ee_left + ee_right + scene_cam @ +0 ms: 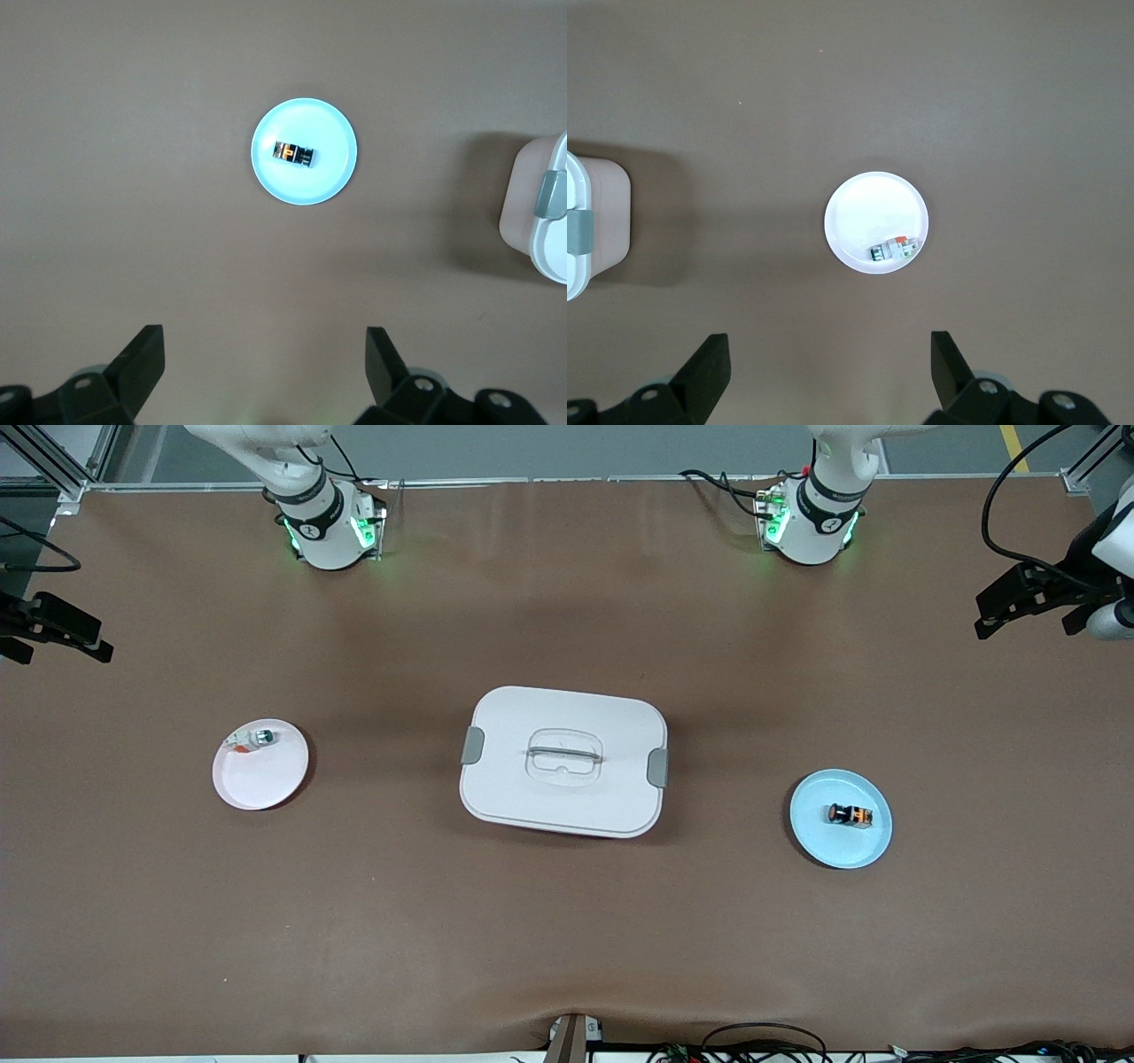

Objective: Transfer orange switch to right arm and place
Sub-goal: 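Move the left gripper toward the black-orange switch on the blue plate, then lower the left gripper and grasp the black-orange switch, then lift the switch with the left gripper while the right gripper reaches over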

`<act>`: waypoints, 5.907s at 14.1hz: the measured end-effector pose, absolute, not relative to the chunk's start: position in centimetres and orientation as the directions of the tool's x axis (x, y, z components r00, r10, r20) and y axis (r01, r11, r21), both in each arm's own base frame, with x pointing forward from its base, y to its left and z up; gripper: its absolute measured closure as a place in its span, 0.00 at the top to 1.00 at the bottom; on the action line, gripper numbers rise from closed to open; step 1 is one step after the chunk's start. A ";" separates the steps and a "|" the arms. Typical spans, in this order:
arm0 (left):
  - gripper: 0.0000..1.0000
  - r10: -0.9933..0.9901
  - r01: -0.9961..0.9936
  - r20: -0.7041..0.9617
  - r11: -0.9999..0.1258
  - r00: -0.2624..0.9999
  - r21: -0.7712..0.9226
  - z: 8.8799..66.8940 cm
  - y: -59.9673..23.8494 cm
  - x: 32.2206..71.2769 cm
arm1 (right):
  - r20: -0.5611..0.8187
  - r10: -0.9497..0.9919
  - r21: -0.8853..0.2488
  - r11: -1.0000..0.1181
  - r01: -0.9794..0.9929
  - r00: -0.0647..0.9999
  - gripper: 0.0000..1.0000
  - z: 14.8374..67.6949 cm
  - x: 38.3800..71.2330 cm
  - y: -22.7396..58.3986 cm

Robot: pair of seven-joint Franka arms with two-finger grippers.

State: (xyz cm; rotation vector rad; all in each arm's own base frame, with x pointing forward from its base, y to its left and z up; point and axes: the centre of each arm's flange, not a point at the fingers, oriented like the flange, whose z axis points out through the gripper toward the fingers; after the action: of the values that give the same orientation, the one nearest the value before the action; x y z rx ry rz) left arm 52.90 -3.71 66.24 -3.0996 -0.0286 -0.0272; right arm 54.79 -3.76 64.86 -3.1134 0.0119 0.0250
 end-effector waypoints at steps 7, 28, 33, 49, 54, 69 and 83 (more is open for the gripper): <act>1.00 0.015 0.014 -0.030 -0.999 0.999 -0.038 63.7 -3.5 54.4 | -0.017 -0.009 -0.028 -1.000 -0.009 1.000 1.00 64.8 54.8 -3.8; 1.00 -0.172 -0.175 0.095 -0.984 0.981 0.026 28.3 -3.9 61.5 | 0.032 -0.040 -0.025 -0.999 -0.039 0.999 1.00 65.7 55.0 -5.5; 1.00 -0.186 -0.190 0.091 -0.981 0.978 0.035 24.4 -3.4 61.7 | 0.026 -0.051 -0.025 -0.998 -0.050 0.998 1.00 65.5 55.0 -6.2; 0.90 -0.149 -0.154 0.091 -0.987 0.985 0.050 18.4 -1.5 61.6 | -0.100 -0.079 -0.036 -0.996 -0.083 0.992 1.00 56.7 59.4 -8.5; 0.73 -0.147 -0.152 0.088 -0.987 0.985 0.052 18.1 -1.4 61.6 | -0.108 -0.082 -0.036 -0.996 -0.086 0.991 1.00 56.2 59.5 -8.7; 0.73 0.045 0.044 0.007 -0.994 0.999 0.101 36.6 -13.8 62.8 | -0.155 -0.079 -0.046 -0.995 -0.087 0.985 1.00 53.4 60.5 -8.7; 0.73 0.735 0.773 -0.245 -0.576 0.632 0.267 47.3 -45.8 55.2 | -0.183 -0.047 -0.411 -0.904 -0.120 0.982 1.00 49.2 60.7 -1.2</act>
State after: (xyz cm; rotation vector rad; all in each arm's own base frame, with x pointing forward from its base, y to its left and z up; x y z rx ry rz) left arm 55.24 -45.78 47.31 -3.1474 -1.5113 0.1907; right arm 60.69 -1.23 49.22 -2.6952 0.1193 0.2344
